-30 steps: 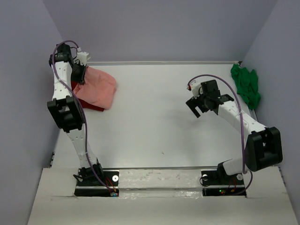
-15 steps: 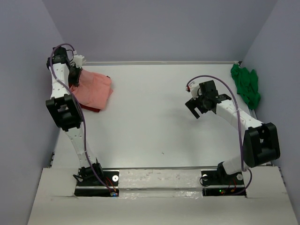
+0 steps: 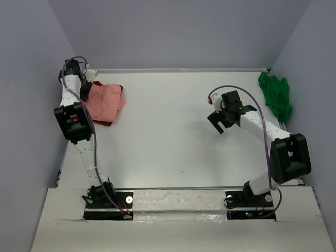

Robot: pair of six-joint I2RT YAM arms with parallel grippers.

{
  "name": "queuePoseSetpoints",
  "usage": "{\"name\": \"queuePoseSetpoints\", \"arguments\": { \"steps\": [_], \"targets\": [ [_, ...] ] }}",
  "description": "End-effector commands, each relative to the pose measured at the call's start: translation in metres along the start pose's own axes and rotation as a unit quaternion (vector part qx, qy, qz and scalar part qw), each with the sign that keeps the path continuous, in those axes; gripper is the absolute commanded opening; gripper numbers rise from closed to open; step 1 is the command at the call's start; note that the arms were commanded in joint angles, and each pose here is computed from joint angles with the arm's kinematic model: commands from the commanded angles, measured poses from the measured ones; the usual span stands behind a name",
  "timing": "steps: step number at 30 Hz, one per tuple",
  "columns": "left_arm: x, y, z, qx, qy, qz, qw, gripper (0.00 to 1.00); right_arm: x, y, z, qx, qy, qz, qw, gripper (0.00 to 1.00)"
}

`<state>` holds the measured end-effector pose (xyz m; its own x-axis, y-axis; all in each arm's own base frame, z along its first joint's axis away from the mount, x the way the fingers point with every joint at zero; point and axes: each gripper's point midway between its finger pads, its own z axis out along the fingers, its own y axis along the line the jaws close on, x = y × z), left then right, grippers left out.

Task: Fold and stack the t-shirts
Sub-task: Neatly place the folded tshirt to the corner

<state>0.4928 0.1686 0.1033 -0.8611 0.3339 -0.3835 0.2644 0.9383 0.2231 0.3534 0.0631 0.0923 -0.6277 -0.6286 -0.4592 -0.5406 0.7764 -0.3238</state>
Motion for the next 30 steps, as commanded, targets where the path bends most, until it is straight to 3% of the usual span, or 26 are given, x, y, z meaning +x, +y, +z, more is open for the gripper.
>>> {"name": "queuePoseSetpoints", "arguments": {
  "steps": [1, 11, 13, 14, 16, 17, 19, 23, 25, 30],
  "targets": [
    [0.0, 0.025, 0.005, -0.049, -0.001, 0.012, 0.999, 0.0, -0.006, -0.01, 0.003, 0.021, -0.009, 0.002, 1.0, 1.0],
    [0.01, 0.047, 0.032, -0.119, 0.011, 0.013, 0.993, 0.02, 0.0, -0.01, 0.01, 0.023, 0.007, -0.001, 1.0, 1.0],
    [0.01, 0.05, 0.035, -0.128, 0.009, 0.012, 0.992, 0.17, 0.002, -0.01, 0.012, 0.024, 0.013, -0.003, 1.0, 1.0],
    [0.008, 0.051, 0.037, -0.132, 0.007, 0.011, 0.991, 0.37, 0.004, -0.01, 0.014, 0.025, 0.017, -0.003, 1.0, 1.0],
    [0.012, 0.051, 0.044, -0.136, 0.014, 0.008, 0.991, 0.47, 0.004, -0.011, 0.015, 0.027, 0.02, -0.003, 0.999, 1.0],
    [0.012, 0.054, 0.046, -0.144, 0.011, 0.007, 0.99, 0.61, 0.004, -0.011, 0.015, 0.028, 0.021, -0.004, 0.999, 1.0],
    [0.017, 0.056, 0.053, -0.157, 0.015, 0.004, 0.987, 0.75, 0.005, -0.012, 0.014, 0.029, 0.021, -0.004, 0.999, 1.0],
    [0.022, 0.062, 0.047, -0.184, 0.019, 0.004, 0.983, 0.87, 0.008, -0.009, 0.016, 0.026, 0.025, -0.007, 0.999, 1.0],
    [0.016, 0.068, 0.036, -0.195, 0.011, 0.002, 0.981, 0.88, 0.009, -0.01, 0.016, 0.027, 0.027, -0.008, 0.999, 1.0],
    [-0.021, 0.099, -0.039, -0.27, -0.033, -0.001, 0.962, 0.88, 0.003, -0.011, 0.01, 0.026, 0.012, -0.006, 1.0, 1.0]
  ]
}}
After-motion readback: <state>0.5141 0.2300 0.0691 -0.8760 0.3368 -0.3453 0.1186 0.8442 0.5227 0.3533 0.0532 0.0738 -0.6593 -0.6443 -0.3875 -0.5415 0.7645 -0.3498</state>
